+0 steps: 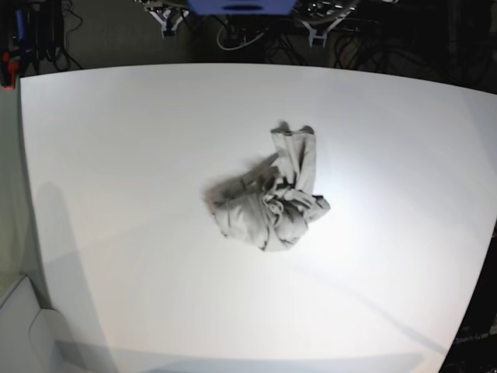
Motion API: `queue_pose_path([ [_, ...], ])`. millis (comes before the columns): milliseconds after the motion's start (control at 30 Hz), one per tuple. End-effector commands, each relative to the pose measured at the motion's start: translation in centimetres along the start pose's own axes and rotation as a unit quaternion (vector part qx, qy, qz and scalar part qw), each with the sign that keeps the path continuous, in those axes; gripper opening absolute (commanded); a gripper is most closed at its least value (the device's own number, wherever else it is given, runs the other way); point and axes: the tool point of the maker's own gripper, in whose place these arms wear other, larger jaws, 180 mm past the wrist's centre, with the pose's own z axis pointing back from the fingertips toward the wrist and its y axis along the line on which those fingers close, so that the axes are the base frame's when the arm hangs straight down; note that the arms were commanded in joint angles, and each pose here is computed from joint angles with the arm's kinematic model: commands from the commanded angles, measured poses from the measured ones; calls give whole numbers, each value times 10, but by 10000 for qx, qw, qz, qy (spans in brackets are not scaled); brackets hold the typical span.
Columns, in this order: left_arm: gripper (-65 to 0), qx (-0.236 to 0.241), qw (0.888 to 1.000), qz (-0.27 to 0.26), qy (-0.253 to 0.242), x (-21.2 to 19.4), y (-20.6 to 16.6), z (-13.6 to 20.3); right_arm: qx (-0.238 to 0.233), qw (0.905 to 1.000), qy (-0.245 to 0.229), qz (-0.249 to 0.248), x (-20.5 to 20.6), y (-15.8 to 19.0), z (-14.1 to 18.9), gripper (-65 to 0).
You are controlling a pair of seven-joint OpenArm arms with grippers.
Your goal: Layout the t-shirt on the table in an organized manner, then fold the t-shirt properly
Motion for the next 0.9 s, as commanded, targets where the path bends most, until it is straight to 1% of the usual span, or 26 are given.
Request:
queue_pose_path([
  [0, -647, 104, 9999, 18, -28, 1, 4, 0, 90, 10000, 22, -7, -3, 4, 0, -650],
  [867, -648, 97, 9999, 18, -20, 1, 4, 0, 90, 10000, -9, 0, -2, 4, 0, -650],
])
